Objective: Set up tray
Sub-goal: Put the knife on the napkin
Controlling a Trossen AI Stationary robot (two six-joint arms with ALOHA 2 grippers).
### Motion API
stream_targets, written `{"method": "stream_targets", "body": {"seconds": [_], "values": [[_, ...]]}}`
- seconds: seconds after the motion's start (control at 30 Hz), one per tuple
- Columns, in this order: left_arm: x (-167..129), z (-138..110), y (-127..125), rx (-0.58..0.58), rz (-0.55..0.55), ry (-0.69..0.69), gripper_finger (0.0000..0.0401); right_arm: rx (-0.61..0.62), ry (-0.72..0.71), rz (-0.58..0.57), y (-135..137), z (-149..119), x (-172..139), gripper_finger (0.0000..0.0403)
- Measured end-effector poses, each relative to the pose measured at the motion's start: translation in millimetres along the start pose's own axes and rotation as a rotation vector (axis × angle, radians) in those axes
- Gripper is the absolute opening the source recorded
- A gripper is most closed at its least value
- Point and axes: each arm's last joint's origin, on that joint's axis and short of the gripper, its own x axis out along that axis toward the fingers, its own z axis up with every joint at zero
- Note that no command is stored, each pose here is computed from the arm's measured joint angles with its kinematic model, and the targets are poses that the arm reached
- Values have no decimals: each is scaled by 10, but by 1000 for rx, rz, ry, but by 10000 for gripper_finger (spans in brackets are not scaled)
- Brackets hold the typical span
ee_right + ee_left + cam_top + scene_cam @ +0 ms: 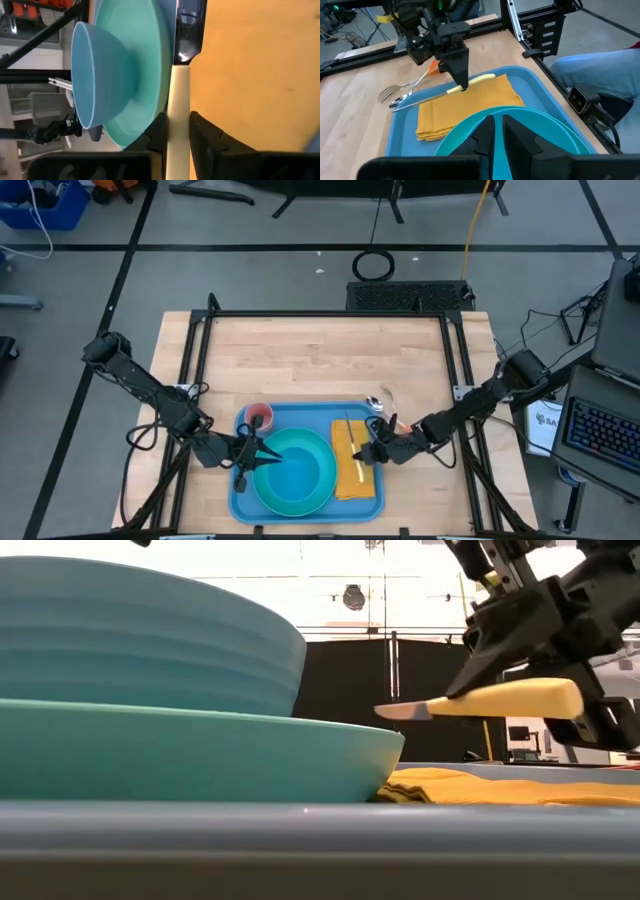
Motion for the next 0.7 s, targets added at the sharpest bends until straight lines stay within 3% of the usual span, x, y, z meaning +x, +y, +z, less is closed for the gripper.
{"method": "stream_targets", "body": {"seconds": [0.23, 0.6, 0.7], "values": [[0, -2, 0, -4, 0, 2, 42, 20, -1, -56, -44, -80, 229, 42], [0, -9, 0, -4, 0, 9, 42, 43, -32, -72, -99, -98, 266, 42], [0, -8, 0, -6, 0, 8, 42, 54, -44, -66, -92, -89, 268, 66]]}}
